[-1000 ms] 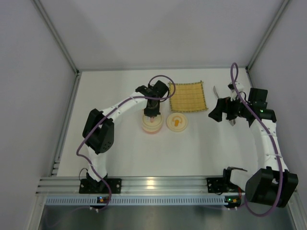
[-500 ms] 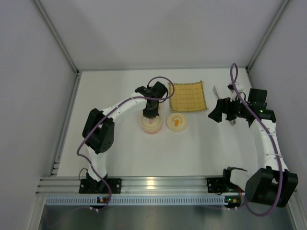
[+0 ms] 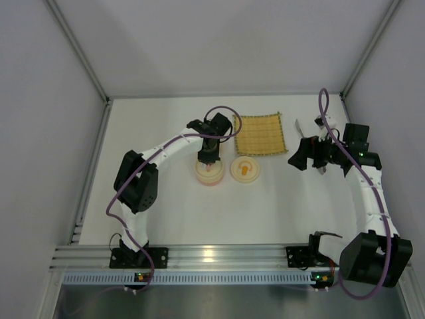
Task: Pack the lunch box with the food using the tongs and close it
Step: Close the box lid on the packing box.
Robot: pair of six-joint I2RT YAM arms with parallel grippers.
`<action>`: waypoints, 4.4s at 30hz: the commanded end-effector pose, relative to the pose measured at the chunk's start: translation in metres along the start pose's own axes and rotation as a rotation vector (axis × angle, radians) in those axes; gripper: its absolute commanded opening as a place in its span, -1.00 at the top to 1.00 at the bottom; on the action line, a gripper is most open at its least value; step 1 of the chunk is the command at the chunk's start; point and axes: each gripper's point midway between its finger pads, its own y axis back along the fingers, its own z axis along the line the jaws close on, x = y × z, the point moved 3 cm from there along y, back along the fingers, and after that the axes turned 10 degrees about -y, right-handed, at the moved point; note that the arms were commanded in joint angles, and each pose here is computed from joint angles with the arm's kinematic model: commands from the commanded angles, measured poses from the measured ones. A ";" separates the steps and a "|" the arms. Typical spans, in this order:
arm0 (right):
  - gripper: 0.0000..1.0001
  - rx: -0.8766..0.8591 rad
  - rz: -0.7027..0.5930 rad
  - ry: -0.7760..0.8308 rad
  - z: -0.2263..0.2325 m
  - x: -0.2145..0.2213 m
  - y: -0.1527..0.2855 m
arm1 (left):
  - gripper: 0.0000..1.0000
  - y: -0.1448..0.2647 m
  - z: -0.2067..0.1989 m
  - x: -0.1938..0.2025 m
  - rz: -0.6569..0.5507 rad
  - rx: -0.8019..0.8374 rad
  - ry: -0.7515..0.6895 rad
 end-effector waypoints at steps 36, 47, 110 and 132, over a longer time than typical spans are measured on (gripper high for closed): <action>-0.99 -0.020 -0.043 0.031 -0.002 -0.012 0.001 | 1.00 -0.014 -0.014 0.057 0.072 0.419 -0.703; -0.99 -0.022 -0.040 0.039 0.000 -0.013 0.003 | 1.00 -0.035 0.021 0.102 0.146 0.459 -1.144; -0.99 -0.046 -0.056 0.027 0.009 -0.015 0.008 | 0.34 0.030 0.127 0.113 0.080 0.421 -1.028; -0.99 -0.050 -0.065 0.029 0.012 -0.019 0.010 | 0.30 0.071 0.112 0.125 0.051 0.586 -1.017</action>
